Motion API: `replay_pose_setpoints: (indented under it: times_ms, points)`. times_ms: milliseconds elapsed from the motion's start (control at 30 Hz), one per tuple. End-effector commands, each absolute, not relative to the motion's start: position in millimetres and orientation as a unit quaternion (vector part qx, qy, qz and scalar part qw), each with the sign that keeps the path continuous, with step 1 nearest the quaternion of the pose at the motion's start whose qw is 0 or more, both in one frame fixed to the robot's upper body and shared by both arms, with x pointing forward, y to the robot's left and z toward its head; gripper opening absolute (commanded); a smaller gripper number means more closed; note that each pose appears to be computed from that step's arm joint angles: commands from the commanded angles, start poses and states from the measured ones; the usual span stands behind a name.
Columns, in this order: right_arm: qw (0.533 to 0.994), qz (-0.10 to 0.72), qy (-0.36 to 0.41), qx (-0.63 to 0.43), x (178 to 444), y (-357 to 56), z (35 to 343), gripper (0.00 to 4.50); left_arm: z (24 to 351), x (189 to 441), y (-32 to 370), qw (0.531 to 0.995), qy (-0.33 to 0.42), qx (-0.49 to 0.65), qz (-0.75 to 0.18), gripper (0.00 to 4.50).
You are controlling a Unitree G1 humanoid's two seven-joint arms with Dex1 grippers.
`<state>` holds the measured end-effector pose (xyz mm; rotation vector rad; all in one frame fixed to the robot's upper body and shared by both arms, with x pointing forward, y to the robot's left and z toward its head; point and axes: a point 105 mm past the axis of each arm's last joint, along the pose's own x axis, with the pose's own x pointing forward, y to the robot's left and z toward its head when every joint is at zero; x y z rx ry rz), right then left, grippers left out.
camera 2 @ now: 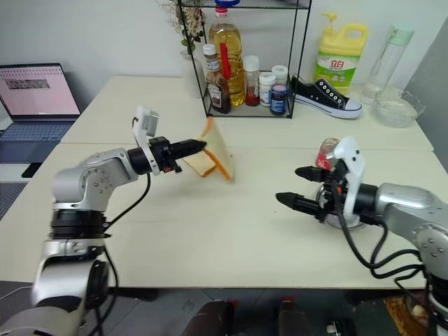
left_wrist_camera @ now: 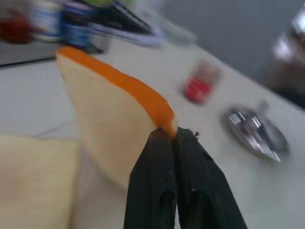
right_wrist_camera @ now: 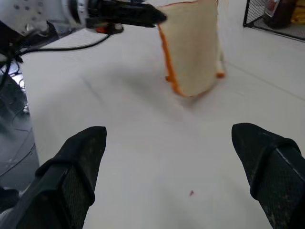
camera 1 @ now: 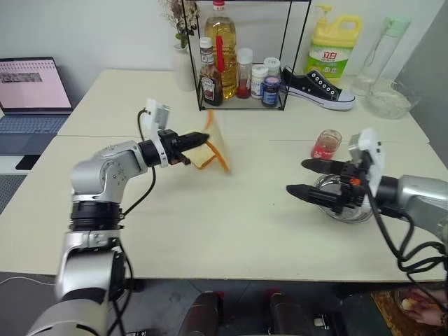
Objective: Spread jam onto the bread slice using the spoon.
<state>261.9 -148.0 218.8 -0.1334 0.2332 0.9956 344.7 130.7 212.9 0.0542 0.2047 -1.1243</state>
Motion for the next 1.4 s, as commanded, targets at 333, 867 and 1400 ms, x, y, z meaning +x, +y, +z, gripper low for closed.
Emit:
replay_pose_setpoints:
  times_ms: [333,867,1400]
  points:
    - [0.831,0.537,0.142,-0.036,219,-146,232,4.5,169,293,98,0.749,0.169,0.099,-0.632,0.01]
    - [0.831,0.536,0.14,-0.037,226,-139,226,4.5,131,369,114,0.792,0.098,0.263,-0.542,0.01]
    - [0.856,0.495,0.147,-0.026,231,-153,215,4.5,132,376,126,0.798,0.096,0.269,-0.53,2.65]
